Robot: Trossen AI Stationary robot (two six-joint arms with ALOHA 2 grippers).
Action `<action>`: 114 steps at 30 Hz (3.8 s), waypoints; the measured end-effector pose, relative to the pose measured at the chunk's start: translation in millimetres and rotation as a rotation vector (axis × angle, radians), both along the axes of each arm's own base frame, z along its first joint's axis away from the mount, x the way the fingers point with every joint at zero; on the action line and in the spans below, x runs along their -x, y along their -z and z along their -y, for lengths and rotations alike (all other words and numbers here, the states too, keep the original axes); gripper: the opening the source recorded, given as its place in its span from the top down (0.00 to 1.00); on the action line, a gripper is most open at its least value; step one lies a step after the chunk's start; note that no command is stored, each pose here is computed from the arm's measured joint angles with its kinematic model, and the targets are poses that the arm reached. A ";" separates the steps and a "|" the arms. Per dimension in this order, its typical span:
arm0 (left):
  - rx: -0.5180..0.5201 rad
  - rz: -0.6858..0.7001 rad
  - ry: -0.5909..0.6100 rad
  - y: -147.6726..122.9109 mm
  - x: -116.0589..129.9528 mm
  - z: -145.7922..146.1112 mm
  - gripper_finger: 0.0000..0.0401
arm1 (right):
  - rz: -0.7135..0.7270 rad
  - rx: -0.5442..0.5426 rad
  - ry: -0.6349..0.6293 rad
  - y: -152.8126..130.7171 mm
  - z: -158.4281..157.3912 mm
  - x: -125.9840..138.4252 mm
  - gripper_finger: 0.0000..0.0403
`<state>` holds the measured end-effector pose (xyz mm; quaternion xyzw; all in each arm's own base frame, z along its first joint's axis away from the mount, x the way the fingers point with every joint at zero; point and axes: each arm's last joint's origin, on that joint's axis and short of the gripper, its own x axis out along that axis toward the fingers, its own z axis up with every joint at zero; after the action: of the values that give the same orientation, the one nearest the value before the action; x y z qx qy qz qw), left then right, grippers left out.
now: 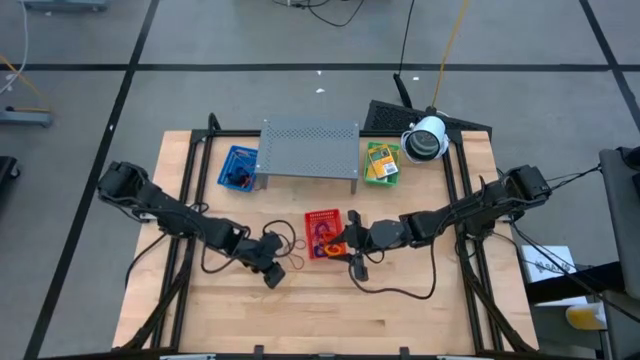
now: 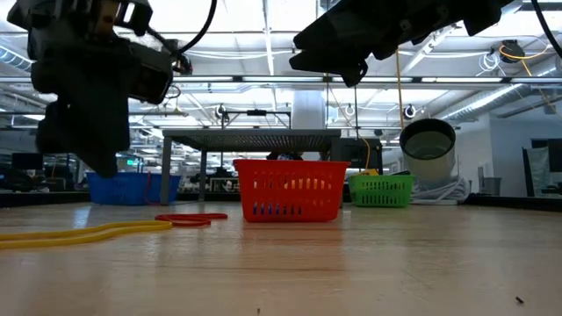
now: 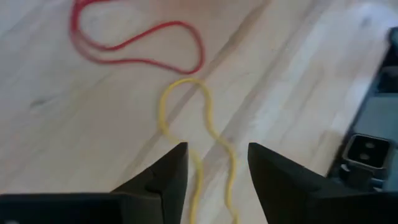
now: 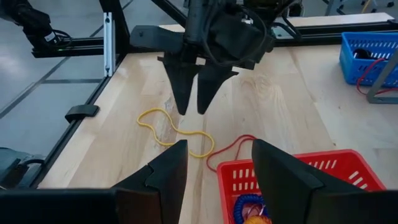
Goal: Pick & Place Office Desk Supplies
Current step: Put the yellow rubber band into the blue basket
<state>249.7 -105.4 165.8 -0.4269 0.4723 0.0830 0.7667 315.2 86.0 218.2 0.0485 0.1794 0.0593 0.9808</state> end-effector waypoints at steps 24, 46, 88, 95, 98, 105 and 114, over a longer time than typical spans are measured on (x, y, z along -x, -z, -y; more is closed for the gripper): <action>-0.375 0.118 0.183 35.9 5.7 46.1 0.56 | 0.008 0.002 0.001 -0.4 0.0 -0.3 0.58; -0.473 0.097 0.086 69.4 3.5 55.6 0.59 | 0.055 -0.005 -0.018 -4.8 -6.3 0.0 0.58; -1.155 0.635 -0.346 -153.0 107.9 -44.3 1.00 | 0.056 -0.008 -0.017 -4.9 -6.3 -0.1 0.58; -1.301 0.539 -0.493 -167.2 131.8 -65.4 1.00 | 0.056 -0.008 -0.017 -4.9 -6.3 -0.1 0.58; -1.326 0.512 -0.514 -169.2 135.7 -72.3 1.00 | 0.056 -0.007 -0.017 -4.9 -6.3 -0.1 0.58; -1.377 0.419 -0.557 -164.4 138.1 -87.6 1.00 | 0.056 -0.007 -0.017 -4.9 -6.3 -0.1 0.58; -1.338 0.305 -0.552 -148.8 135.5 -111.5 1.00 | 0.056 -0.008 -0.017 -5.0 -6.3 -0.1 0.58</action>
<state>114.2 6.1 314.6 0.0219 0.0842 0.4827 0.8715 315.3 92.3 223.2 0.0492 0.1519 0.0696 0.9847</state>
